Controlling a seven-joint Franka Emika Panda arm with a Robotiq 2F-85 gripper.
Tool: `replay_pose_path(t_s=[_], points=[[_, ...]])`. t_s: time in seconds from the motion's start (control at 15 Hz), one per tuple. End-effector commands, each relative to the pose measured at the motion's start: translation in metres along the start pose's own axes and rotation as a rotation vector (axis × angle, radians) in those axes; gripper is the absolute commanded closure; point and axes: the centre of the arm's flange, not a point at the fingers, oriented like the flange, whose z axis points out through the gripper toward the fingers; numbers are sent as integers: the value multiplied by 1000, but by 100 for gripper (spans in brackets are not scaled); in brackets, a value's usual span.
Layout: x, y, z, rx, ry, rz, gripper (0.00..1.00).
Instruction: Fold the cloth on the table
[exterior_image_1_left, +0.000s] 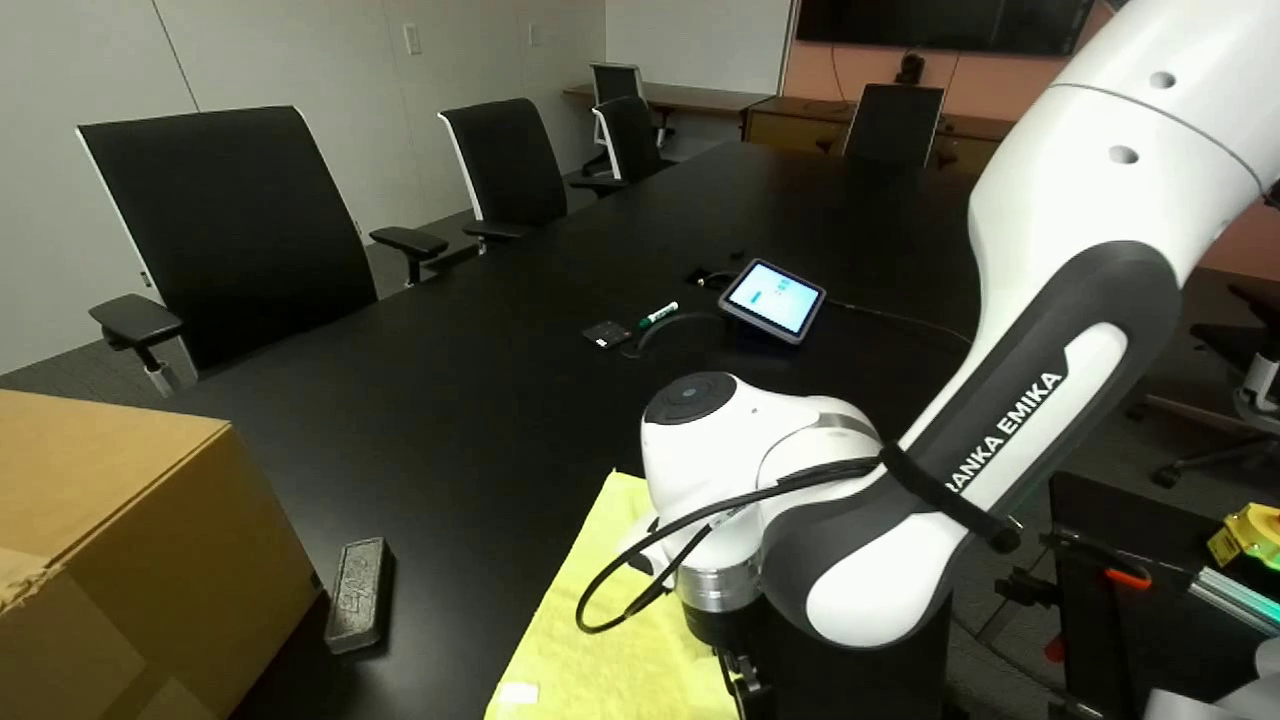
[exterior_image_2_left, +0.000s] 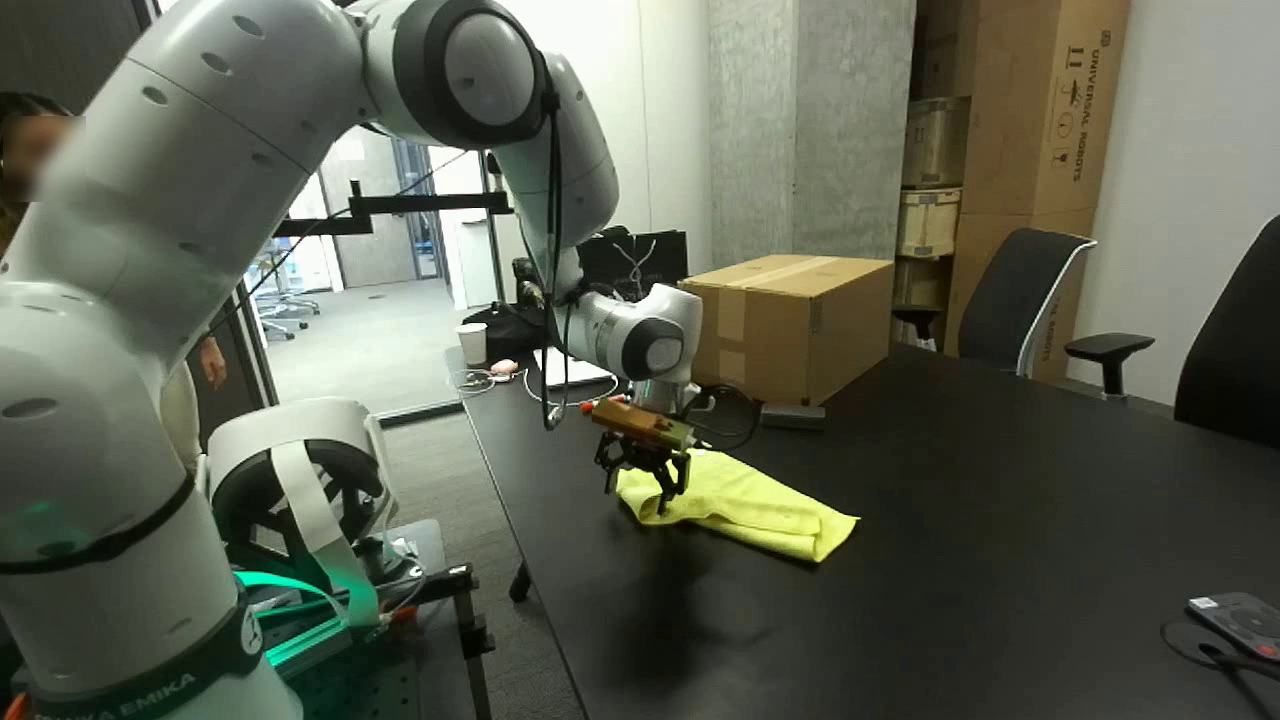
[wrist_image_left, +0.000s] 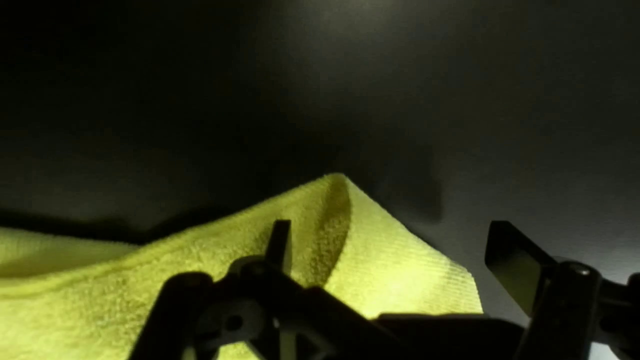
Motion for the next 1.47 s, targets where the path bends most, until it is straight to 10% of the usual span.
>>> replay_pose_path(t_s=[0.0, 1.4], points=[[-15, 4, 6, -50, -8, 35, 0], [1, -12, -10, -89, -10, 36, 0]])
